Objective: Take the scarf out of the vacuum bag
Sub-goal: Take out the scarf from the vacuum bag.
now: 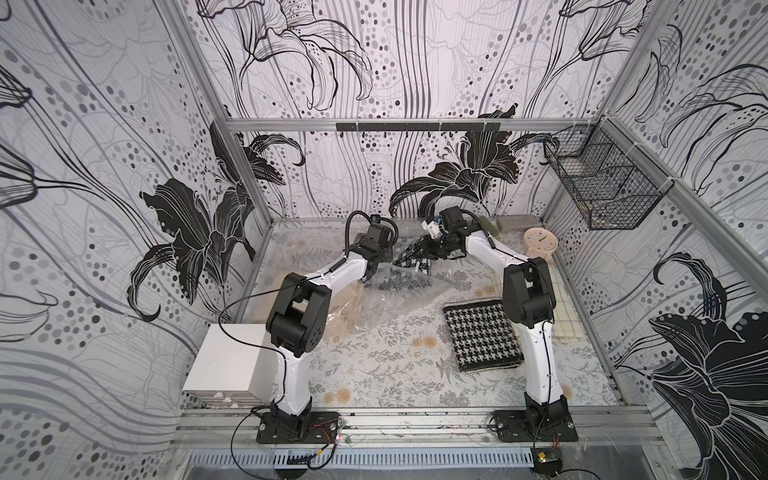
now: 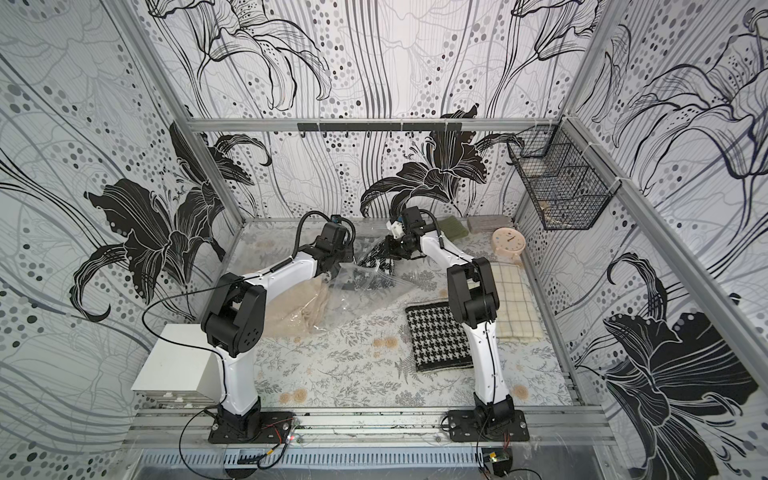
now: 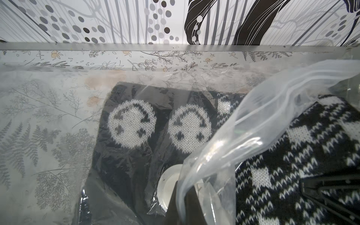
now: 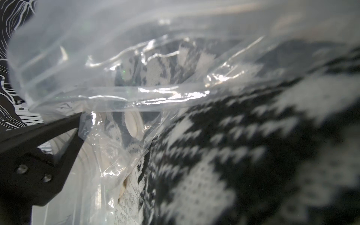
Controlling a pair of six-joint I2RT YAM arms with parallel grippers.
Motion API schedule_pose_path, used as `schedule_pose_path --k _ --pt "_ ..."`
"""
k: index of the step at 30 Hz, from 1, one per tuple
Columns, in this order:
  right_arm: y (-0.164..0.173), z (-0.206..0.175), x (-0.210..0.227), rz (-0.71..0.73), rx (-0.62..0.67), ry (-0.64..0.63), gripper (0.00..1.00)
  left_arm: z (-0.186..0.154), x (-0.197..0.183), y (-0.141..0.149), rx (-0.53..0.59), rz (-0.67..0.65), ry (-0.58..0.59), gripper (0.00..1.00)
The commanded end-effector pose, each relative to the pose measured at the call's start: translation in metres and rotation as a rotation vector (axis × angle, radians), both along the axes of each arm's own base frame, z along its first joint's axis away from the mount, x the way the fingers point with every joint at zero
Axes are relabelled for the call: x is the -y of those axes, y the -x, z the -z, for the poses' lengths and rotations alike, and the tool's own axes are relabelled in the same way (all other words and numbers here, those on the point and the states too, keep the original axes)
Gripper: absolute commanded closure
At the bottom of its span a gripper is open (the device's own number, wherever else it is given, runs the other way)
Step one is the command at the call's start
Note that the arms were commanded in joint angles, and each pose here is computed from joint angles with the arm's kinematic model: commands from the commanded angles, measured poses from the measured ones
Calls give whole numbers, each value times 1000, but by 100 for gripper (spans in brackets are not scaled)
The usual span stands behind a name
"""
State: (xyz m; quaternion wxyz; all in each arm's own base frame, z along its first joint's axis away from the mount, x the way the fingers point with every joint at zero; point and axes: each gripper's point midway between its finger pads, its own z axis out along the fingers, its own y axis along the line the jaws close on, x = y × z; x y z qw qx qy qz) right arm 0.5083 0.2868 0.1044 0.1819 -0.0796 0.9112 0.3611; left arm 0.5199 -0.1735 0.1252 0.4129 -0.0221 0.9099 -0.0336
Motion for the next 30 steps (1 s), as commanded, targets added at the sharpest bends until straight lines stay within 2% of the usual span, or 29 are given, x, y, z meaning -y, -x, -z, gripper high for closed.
schedule_pose_path --k 1,6,11,25,30 --pt "-7 -10 2 0 24 -17 100 3 -3 -2 1 -16 -2 100" --pt "-6 -6 3 1 17 -9 100 1 -6 2 5 -20 -11 100" --pt "2 -23 0 3 23 -99 100 -3 -8 3 10 -25 -16 100" --pt "12 -6 22 57 1 24 100 2 -10 2 5 -37 -22 100" --pt "17 -14 26 83 -6 11 100 1 -13 4 5 -45 -34 100"
